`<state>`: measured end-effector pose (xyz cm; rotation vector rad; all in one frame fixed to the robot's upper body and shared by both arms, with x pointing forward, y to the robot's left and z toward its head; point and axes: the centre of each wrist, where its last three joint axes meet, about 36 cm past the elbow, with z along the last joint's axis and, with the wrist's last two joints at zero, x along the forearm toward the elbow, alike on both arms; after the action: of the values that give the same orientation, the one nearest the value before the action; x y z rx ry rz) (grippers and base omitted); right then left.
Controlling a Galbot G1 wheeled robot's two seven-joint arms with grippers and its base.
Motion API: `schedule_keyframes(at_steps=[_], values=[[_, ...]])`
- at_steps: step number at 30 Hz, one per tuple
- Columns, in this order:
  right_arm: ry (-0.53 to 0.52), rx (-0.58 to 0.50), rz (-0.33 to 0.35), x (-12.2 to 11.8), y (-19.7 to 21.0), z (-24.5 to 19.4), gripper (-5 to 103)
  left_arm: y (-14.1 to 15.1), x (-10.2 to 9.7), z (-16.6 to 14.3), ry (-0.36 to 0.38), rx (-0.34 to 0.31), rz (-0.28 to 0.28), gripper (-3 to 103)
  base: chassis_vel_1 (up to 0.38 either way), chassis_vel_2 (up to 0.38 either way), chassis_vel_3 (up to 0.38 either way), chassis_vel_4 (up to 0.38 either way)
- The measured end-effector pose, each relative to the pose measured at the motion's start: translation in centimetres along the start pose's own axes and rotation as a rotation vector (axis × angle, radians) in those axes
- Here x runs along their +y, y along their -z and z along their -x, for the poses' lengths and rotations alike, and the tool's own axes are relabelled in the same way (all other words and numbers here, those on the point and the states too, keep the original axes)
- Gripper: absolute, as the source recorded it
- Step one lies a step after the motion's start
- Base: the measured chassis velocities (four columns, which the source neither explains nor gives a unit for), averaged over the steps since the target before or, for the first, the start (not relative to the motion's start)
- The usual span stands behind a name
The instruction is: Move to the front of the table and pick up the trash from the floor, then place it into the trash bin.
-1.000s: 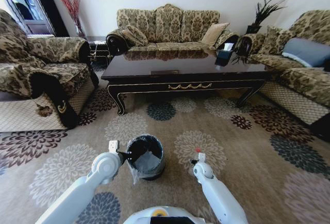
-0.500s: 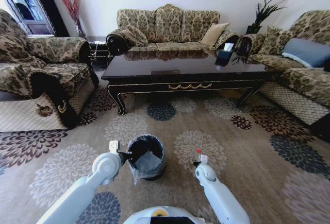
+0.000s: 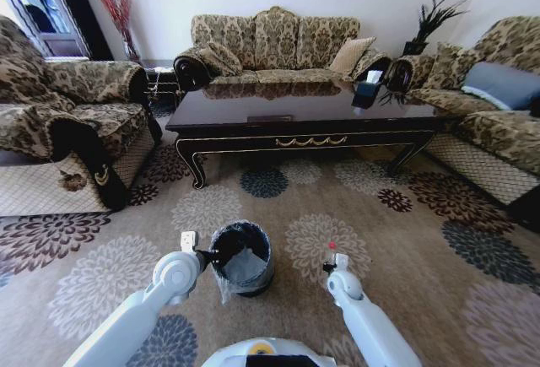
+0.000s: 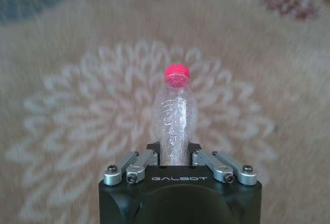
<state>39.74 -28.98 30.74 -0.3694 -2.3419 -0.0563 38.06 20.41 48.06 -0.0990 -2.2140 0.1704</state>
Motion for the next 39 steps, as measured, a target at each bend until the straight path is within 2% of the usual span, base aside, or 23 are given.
schedule_keyframes(at_steps=[4,7,9,13,17,19,21,24,25,30,32,35,37,39], values=[[0.05,-0.123,-0.018,-1.0,1.8,-3.6,24,-0.5,-0.5,-0.2,-0.006,0.003,-0.003,0,0.0,0.0,0.0,0.0],[0.08,-0.168,-0.021,-1.3,2.0,-5.8,24,-0.4,-0.8,-0.2,-0.012,0.0,-0.002,0,0.0,0.0,0.0,0.0],[0.125,-0.227,-0.028,-1.3,2.6,-8.6,24,-0.1,-1.1,0.1,-0.019,0.0,-0.003,0,0.0,0.0,0.0,0.0],[0.171,-0.297,-0.046,-1.1,3.7,-11.2,24,0.0,-1.4,0.8,-0.022,0.007,-0.008,0,0.0,0.0,0.0,0.0],[0.253,-0.407,-0.053,-0.9,5.0,-16.7,24,0.8,-3.4,2.3,-0.045,0.012,0.011,0,0.0,0.0,0.0,0.0],[0.281,-0.443,-0.057,-0.9,5.3,-18.4,24,1.3,-4.6,2.8,-0.062,0.013,0.021,0,0.0,0.0,0.0,0.0],[0.288,-0.454,-0.061,-0.9,5.4,-18.9,24,1.5,-4.9,3.0,-0.066,0.014,0.025,0,0.0,0.0,0.0,0.0],[0.342,-0.514,-0.093,-0.7,5.3,-21.5,24,2.3,-6.6,3.8,-0.073,0.01,0.051,0,0.0,0.0,0.0,0.0],[0.342,-0.514,-0.093,-0.7,5.3,-21.5,24,2.3,-6.6,3.8,-0.073,0.01,0.051,0,0.0,0.0,0.0,0.0],[0.452,-0.573,-0.103,-0.1,5.4,-25.0,24,2.1,-9.5,4.2,-0.109,0.03,0.119,0,0.0,0.0,0.0,0.0],[0.464,-0.581,-0.101,-0.1,5.4,-25.4,24,1.9,-9.9,4.3,-0.114,0.034,0.128,0,0.0,0.0,0.0,0.0],[0.494,-0.599,-0.094,-0.1,5.1,-26.7,24,1.4,-12.6,5.0,-0.14,0.055,0.175,0,0.0,0.0,0.0,0.0],[0.495,-0.599,-0.095,-0.1,5.1,-26.7,24,1.4,-12.8,5.1,-0.142,0.056,0.178,0,0.0,0.0,0.0,0.0],[0.506,-0.6,-0.105,-0.2,4.4,-27.0,24,1.5,-14.8,5.4,-0.162,0.058,0.203,0,0.0,0.0,0.0,0.0]])
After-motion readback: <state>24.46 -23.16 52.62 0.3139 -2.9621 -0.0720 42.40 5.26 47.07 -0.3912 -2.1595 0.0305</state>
